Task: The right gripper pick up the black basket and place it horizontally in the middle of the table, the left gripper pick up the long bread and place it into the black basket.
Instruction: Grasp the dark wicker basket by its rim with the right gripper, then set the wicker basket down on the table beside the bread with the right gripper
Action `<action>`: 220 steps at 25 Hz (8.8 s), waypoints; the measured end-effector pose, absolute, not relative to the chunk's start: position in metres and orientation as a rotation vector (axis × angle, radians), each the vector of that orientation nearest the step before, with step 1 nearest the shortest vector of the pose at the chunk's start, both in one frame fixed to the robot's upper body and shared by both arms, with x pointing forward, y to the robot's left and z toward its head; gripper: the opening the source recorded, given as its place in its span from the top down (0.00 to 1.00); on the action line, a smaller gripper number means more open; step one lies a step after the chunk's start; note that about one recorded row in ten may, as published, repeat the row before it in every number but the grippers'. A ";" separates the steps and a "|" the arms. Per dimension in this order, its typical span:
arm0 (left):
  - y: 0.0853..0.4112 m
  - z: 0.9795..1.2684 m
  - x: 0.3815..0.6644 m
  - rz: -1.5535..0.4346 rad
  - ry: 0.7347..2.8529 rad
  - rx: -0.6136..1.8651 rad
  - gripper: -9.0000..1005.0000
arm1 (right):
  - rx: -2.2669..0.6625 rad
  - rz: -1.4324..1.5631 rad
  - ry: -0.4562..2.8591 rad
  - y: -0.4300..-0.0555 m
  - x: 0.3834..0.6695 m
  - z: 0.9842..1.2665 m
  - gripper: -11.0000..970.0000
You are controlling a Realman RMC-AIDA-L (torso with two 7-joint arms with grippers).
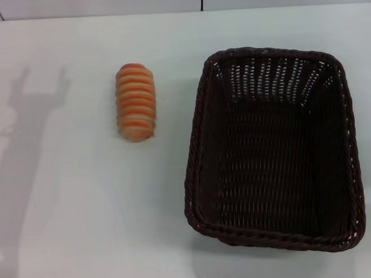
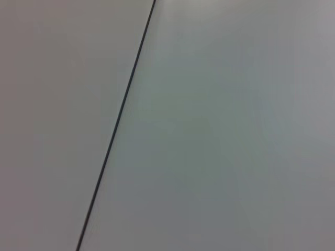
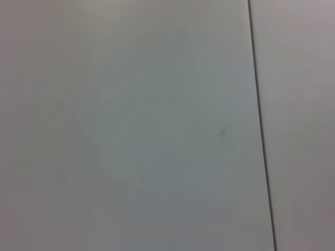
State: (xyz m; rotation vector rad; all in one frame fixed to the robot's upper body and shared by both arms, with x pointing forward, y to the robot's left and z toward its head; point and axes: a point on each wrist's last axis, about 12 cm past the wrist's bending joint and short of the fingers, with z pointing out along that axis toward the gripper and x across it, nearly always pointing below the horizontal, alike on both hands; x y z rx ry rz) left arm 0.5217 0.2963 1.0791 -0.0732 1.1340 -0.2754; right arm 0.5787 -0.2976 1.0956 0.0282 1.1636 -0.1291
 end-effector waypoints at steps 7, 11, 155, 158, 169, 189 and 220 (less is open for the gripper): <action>0.296 1.076 0.523 -0.270 1.152 -0.068 0.19 | 0.037 -0.116 1.190 -0.299 0.582 1.094 0.60; 0.296 1.075 0.522 -0.264 1.156 -0.067 0.19 | 0.035 -0.114 1.192 -0.299 0.582 1.094 0.59; 0.322 1.072 0.501 -0.224 1.088 -0.122 0.19 | -0.078 0.412 2.768 -0.222 0.526 1.184 0.26; 0.321 1.073 0.501 -0.227 1.085 -0.123 0.19 | -0.070 0.414 2.778 -0.223 0.527 1.179 0.26; 0.321 1.073 0.501 -0.230 1.082 -0.124 0.19 | -0.100 0.415 2.805 -0.218 0.529 1.166 0.26; 0.321 1.072 0.499 -0.229 1.080 -0.125 0.19 | -0.151 0.399 2.772 -0.214 0.533 1.162 0.77; 0.330 1.056 0.500 -0.173 1.209 -0.145 0.19 | -1.097 0.192 1.777 -0.160 0.574 1.254 0.85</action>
